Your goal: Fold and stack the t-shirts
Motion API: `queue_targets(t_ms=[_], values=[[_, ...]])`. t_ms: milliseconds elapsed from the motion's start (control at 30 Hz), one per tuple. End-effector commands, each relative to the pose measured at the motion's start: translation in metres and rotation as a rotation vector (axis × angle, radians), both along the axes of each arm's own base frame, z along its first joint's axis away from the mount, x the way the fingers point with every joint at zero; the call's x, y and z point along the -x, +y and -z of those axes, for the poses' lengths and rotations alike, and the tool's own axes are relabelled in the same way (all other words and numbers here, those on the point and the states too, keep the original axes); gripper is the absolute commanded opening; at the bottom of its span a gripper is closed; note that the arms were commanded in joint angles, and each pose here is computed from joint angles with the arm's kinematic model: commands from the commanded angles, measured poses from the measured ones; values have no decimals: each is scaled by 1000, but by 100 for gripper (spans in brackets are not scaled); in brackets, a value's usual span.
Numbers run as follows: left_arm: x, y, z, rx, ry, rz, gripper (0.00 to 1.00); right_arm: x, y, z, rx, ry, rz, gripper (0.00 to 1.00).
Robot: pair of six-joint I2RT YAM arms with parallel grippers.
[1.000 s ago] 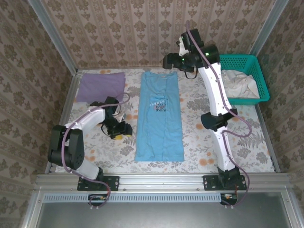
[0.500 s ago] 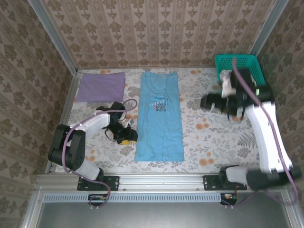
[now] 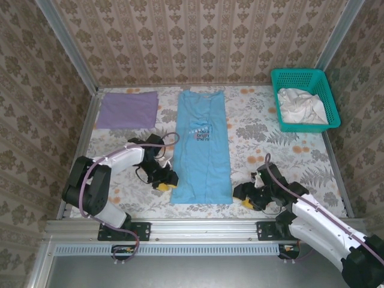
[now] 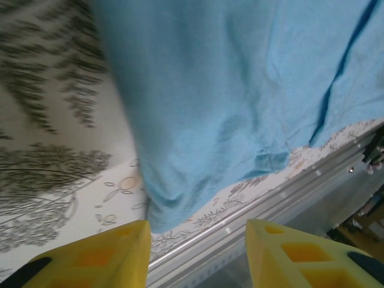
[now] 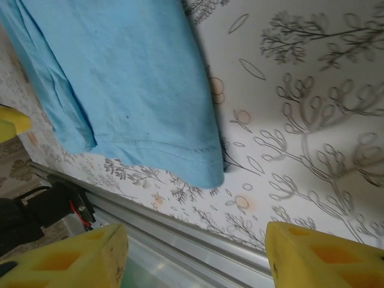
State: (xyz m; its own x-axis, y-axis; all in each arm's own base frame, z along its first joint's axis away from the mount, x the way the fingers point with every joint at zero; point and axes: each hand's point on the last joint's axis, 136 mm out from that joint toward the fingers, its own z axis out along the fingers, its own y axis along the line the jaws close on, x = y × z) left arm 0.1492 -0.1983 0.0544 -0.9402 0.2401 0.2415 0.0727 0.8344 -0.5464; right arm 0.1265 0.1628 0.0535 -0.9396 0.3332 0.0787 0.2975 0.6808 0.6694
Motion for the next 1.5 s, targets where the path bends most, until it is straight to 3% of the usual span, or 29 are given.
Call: queue_targets(t_ms=[0,600,967,1100,1200,1467], values=[[14,-4,1,4,66,0,44,-20,10,-2,-52,-58,70,61],[38,-1,29,-103,17,16,45,-21,37,21,78,-18,-106,52],[41,2,37,-145,-33,38,43,-21,31,33,143,11,-87,36],[41,6,28,-167,-80,35,56,-18,29,34,139,15,-84,33],[40,11,20,-183,-124,25,58,-16,28,34,134,15,-81,32],[44,9,34,-179,-108,18,48,-14,28,36,128,20,-73,30]])
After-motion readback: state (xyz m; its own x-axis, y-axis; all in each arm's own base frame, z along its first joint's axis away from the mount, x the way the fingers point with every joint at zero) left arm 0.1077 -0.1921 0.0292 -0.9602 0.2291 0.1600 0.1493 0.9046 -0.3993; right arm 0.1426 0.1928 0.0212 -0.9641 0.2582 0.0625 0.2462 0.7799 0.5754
